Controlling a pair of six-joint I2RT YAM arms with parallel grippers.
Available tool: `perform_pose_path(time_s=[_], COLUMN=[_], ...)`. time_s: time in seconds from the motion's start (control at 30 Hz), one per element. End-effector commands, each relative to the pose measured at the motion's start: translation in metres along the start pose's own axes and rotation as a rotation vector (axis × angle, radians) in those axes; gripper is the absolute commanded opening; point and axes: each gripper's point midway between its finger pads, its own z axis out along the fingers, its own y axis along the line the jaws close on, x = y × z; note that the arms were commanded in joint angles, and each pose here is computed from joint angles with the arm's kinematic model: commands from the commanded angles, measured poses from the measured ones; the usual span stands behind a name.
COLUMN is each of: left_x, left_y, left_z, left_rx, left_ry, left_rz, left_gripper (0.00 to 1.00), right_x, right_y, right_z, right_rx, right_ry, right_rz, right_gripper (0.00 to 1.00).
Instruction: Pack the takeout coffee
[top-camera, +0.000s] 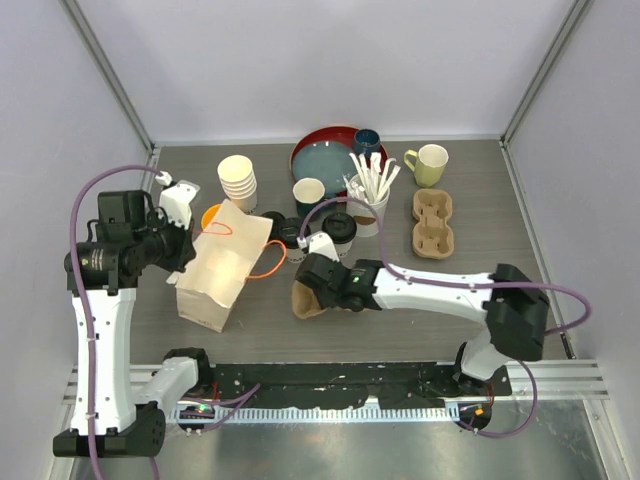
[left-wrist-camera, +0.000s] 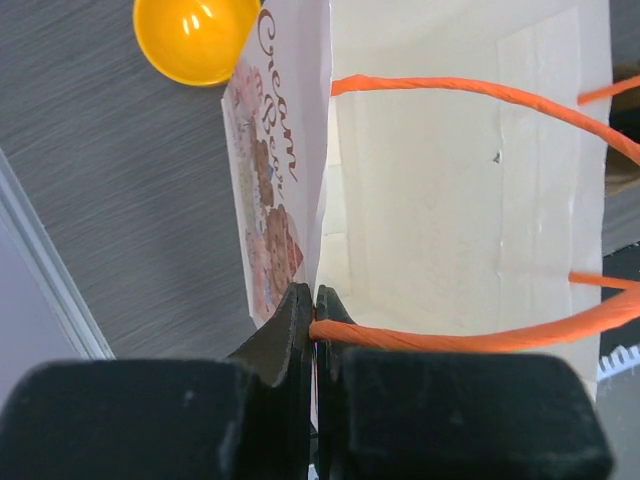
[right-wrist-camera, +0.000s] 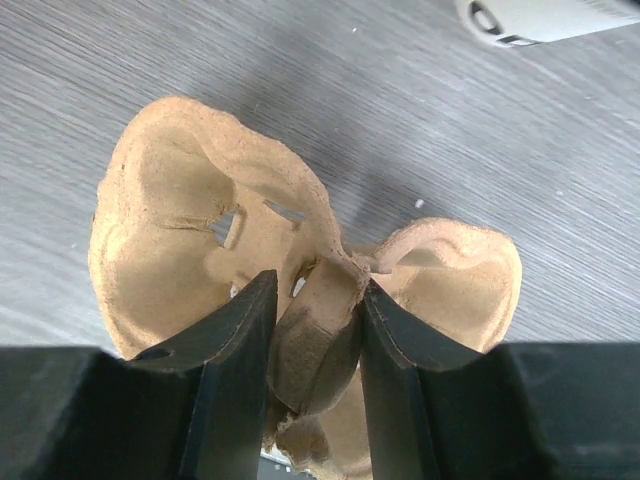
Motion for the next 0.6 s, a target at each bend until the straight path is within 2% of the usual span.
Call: perform_pose_path(time_s=[0.0, 0.2, 0.37, 0.47, 0.5, 0.57], left_x=[-0.001, 0.006, 0.004, 0.001, 0.001, 0.001], left_y=[-0.023, -0.044, -0.056, -0.064, -0.065, -0.065], left_z=[-0.014, -0.014, -0.017, -0.018, -0.018, -0.014], left_rx=[0.1, 0.211, 0.281, 0.32, 0.327, 0.333], left_ry=[-0.025, -0.012, -0.022, -0.038, -0.039, -0.035], left_rz=[0.029, 0.028, 0.01, -0.012, -0.02, -0.033], left_gripper=[0.0, 0.0, 0.0, 0.0, 0.0, 0.0], right_x=[-0.038, -0.085, -0.14, -0.172, -0.179, -0.202], right_y=[-0.022, -0.064, -0.088, -0.084, -0.071, -0.052], right_z=[-0.053, -0.142, -0.226, -0.258, -0.253, -0.274], right_rx=[0.0, 0.001, -0.068, -0.115, -0.137, -0.219], right_ry=[-0.141, -0.346, -0.596, -0.688, -0.679, -0.727], right_rz=[0.042, 0.114, 0.161, 0.147, 0.083, 0.045], right_gripper=[0.41, 0.41, 0.39, 0.39, 0.39, 0.39])
